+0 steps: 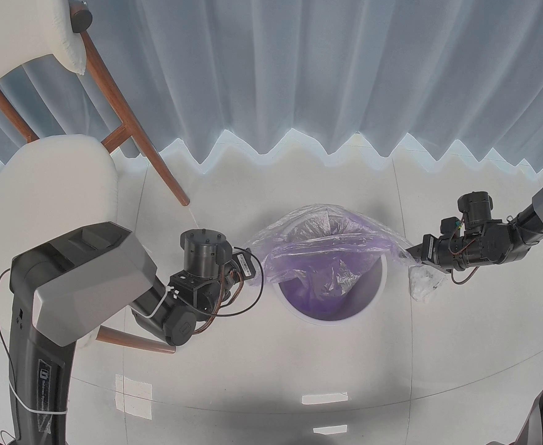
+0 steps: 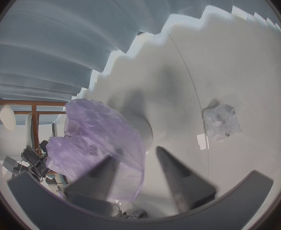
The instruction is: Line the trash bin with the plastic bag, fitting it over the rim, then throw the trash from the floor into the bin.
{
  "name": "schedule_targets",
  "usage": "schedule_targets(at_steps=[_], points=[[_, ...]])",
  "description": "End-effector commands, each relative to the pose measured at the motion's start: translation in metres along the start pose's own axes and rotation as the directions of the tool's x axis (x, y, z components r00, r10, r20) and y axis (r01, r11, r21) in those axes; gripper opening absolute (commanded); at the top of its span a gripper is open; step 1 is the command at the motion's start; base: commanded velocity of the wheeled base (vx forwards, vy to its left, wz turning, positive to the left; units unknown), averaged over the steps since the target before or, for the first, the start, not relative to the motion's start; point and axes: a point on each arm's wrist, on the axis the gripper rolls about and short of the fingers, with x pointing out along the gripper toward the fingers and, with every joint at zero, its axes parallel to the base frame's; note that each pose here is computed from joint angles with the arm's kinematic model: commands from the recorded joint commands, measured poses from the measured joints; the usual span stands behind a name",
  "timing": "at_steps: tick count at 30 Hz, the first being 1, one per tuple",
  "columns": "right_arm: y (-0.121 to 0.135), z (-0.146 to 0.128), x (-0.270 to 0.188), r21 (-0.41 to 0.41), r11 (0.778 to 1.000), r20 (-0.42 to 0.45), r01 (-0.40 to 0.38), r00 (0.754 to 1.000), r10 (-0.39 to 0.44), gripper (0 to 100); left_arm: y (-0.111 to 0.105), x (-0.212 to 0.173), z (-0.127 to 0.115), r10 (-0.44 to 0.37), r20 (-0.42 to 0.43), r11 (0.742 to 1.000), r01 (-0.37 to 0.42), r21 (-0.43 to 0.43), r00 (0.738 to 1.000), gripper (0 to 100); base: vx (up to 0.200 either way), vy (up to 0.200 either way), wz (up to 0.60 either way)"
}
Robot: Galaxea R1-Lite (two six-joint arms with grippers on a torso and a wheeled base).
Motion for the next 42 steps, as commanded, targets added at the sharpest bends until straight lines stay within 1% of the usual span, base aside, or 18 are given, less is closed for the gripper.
schedule_targets(at_steps=[1,8,16,18,21,23,26,27,28,29,30,31,34,36,37,39,41,42], points=[[-0.005,-0.01,-0.027,-0.032,0.999,0.12,0.023,0.993,-0.019,100,0.007,-0.019,0.003,-0.049,0.099,0.998,0.051,-0.021,0.994,100,0.0,0.0,0.0],[0.004,-0.038,-0.08,-0.073,0.997,0.282,0.007,0.959,0.014,100,0.013,-0.089,0.019,-0.142,0.201,0.988,0.153,-0.038,0.969,100,0.0,0.0,0.0],[0.018,-0.07,-0.154,-0.028,0.999,0.521,-0.036,0.853,0.045,100,0.015,-0.159,0.054,-0.196,0.276,0.972,0.224,-0.073,0.941,100,0.0,0.0,0.0],[0.026,-0.084,-0.173,-0.007,0.999,0.538,-0.046,0.842,0.043,100,0.011,-0.173,0.066,-0.224,0.311,0.963,0.259,-0.074,0.923,100,0.0,0.0,0.0],[0.031,-0.104,-0.185,0.02,0.999,0.525,-0.039,0.851,0.022,100,0.004,-0.187,0.077,-0.273,0.33,0.948,0.31,-0.065,0.904,100,0.0,0.0,0.0],[0.036,-0.129,-0.201,0.059,0.998,0.514,-0.008,0.857,-0.023,100,-0.002,-0.195,0.087,-0.377,0.256,0.917,0.398,-0.034,0.89,100,0.0,0.0,0.0],[0.039,-0.141,-0.211,0.069,0.998,0.512,0.0,0.858,-0.036,100,-0.009,-0.186,0.109,-0.457,0.254,0.876,0.48,-0.035,0.852,100,0.0,0.0,0.0],[0.043,-0.151,-0.218,0.068,0.998,0.513,0.0,0.857,-0.035,100,-0.014,-0.165,0.128,-0.518,0.282,0.822,0.561,-0.098,0.808,100,0.0,0.0,0.0],[0.045,-0.155,-0.222,0.065,0.998,0.516,0.001,0.856,-0.034,100,-0.015,-0.15,0.133,-0.554,0.285,0.787,0.604,-0.125,0.782,100,0.0,0.0,0.0],[0.045,-0.155,-0.222,0.065,0.998,0.516,0.001,0.856,-0.034,100,-0.015,-0.15,0.133,-0.554,0.285,0.787,0.604,-0.125,0.782,100,0.0,0.0,0.0],[0.049,-0.163,-0.23,0.062,0.998,0.52,-0.001,0.854,-0.032,100,-0.016,-0.124,0.153,-0.641,0.331,0.703,0.703,-0.109,0.693,100,0.0,0.0,0.0],[0.051,-0.167,-0.234,0.062,0.998,0.52,-0.001,0.854,-0.032,100,-0.015,-0.118,0.156,-0.676,0.315,0.679,0.729,-0.086,0.666,100,0.0,0.0,0.0],[0.057,-0.177,-0.245,0.056,0.998,0.529,-0.004,0.848,-0.027,100,-0.021,-0.11,0.149,-0.752,0.13,0.646,0.762,-0.044,0.646,100,0.0,0.0,0.0],[0.059,-0.183,-0.25,0.052,0.999,0.534,-0.005,0.845,-0.024,100,-0.029,-0.112,0.142,-0.766,0.034,0.641,0.767,-0.024,0.642,100,0.0,0.0,0.0],[0.062,-0.194,-0.257,0.043,0.999,0.541,-0.004,0.841,-0.02,100,-0.039,-0.115,0.133,-0.762,-0.081,0.642,0.766,0.034,0.642,100,0.0,0.0,0.0],[0.065,-0.207,-0.264,0.043,0.999,0.541,-0.004,0.841,-0.02,100,-0.048,-0.113,0.124,-0.741,-0.183,0.634,0.763,0.128,0.646,100,0.0,0.0,0.0],[0.066,-0.219,-0.269,0.049,0.999,0.534,-0.003,0.845,-0.024,100,-0.053,-0.111,0.119,-0.722,-0.248,0.607,0.764,0.221,0.646,100,0.0,0.0,0.0],[0.067,-0.23,-0.272,0.055,0.998,0.527,-0.001,0.85,-0.028,100,-0.056,-0.108,0.118,-0.707,-0.282,0.578,0.76,0.297,0.648,100,0.0,0.0,0.0]])
